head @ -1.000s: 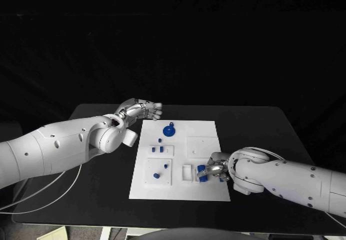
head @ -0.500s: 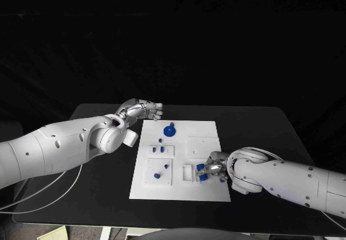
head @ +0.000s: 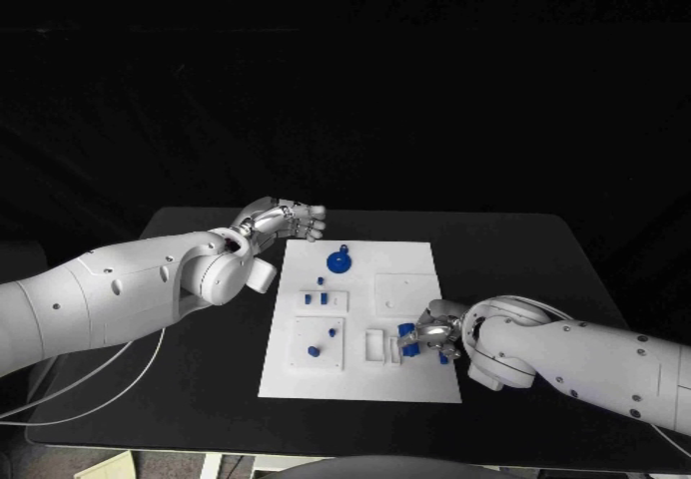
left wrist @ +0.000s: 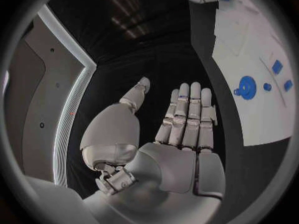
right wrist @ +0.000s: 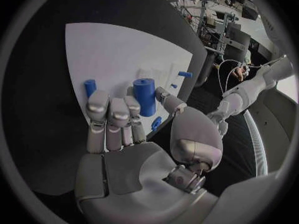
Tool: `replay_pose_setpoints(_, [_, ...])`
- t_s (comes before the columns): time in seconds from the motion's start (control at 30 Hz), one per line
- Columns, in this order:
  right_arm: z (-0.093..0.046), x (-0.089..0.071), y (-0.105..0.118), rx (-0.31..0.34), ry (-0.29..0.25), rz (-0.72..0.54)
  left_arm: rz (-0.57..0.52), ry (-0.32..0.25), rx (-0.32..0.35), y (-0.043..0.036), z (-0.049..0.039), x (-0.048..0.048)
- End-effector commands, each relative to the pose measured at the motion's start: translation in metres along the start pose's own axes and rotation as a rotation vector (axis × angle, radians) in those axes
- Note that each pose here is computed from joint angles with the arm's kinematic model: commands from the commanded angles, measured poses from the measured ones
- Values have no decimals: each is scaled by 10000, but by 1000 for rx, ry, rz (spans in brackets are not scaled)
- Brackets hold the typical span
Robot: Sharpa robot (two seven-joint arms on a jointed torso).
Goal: Assemble the parts on the task board
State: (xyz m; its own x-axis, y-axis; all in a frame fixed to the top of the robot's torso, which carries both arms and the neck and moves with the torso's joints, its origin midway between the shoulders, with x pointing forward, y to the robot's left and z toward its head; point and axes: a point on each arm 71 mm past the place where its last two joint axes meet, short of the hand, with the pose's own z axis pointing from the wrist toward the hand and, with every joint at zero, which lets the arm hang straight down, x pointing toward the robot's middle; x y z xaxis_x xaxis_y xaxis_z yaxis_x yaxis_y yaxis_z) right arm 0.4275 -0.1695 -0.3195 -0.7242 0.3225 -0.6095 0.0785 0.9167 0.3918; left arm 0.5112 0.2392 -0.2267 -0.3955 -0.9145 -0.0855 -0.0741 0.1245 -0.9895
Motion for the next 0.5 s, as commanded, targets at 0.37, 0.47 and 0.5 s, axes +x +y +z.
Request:
replay_pose_setpoints(0.37, [7,80,252,-28,66,60,-12,18,7,-13,10,33])
replay_pose_setpoints(0.47, [31,99,294,-30,81,54,-12,18,8,-14,13,37])
replay_pose_setpoints(0.5, [36,101,303,-31,82,57,-13,19,8,-14,13,38])
